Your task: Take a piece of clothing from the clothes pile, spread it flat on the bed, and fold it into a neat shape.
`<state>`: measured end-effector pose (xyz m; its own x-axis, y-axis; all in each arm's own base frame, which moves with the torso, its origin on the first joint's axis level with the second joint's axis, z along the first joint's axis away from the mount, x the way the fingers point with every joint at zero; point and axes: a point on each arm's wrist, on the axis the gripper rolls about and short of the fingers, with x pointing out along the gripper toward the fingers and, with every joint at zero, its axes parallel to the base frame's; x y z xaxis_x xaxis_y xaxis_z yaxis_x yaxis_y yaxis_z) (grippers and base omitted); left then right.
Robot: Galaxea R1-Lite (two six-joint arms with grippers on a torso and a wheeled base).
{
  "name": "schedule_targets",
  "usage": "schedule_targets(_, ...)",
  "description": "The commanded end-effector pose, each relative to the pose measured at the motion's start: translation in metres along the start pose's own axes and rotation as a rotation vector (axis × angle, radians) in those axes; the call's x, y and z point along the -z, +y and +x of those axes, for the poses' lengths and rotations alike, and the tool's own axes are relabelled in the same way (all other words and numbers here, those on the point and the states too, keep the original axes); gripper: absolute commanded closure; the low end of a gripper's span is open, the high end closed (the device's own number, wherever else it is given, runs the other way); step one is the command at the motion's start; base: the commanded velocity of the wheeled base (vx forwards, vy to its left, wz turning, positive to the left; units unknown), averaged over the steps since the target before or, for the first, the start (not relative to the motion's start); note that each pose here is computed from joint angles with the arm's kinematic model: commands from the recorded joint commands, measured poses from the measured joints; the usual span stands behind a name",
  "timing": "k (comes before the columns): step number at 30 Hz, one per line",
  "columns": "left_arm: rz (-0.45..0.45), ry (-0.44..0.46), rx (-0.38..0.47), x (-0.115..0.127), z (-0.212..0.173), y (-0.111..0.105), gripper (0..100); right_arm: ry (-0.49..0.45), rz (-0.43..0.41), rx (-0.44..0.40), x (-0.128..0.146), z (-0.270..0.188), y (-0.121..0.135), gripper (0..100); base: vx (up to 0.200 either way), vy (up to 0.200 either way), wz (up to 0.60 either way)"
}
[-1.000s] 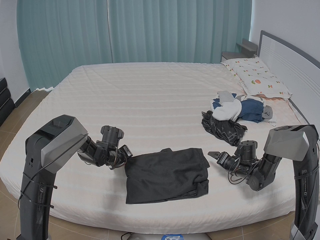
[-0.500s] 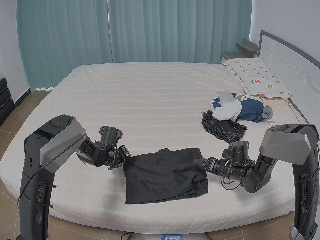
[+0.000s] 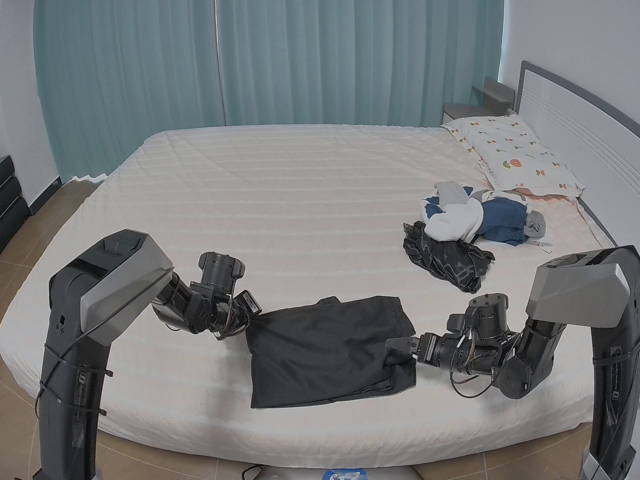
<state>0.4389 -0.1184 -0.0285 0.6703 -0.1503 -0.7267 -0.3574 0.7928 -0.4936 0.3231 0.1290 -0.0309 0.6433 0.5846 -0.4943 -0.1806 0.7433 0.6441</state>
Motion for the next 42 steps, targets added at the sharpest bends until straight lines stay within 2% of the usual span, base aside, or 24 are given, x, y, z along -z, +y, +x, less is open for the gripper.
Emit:
schedule_targets(1, 0.000, 0.000, 0.000, 0.000, 0.001, 0.000, 100, 0.013, 0.007, 0.008, 0.003, 0.001, -0.003, 0, 0.000, 0.000, 0.00)
schedule_targets(12, 0.000, 0.000, 0.000, 0.000, 0.001, 0.000, 100, 0.040, 0.007, -0.017, 0.004, 0.008, -0.005, 0, 0.000, 0.000, 0.00)
schedule_targets(13, 0.001, -0.001, 0.001, 0.000, 0.001, 0.000, 100, 0.040, 0.007, -0.020, 0.004, 0.009, -0.006, 100, 0.000, 0.000, 0.00)
schedule_targets(31, -0.001, 0.001, -0.002, 0.000, 0.002, 0.001, 100, 0.017, 0.015, -0.015, -0.001, -0.002, -0.007, 100, 0.000, 0.000, 0.00)
schedule_targets(37, 0.000, 0.001, -0.002, 0.000, 0.002, 0.001, 100, -0.068, 0.003, -0.047, -0.026, -0.030, 0.009, 100, 0.000, 0.000, 0.00)
schedule_targets(42, 0.000, 0.001, -0.002, 0.000, 0.003, 0.001, 100, -0.086, 0.002, -0.046, -0.032, -0.043, 0.012, 100, 0.000, 0.000, 0.00)
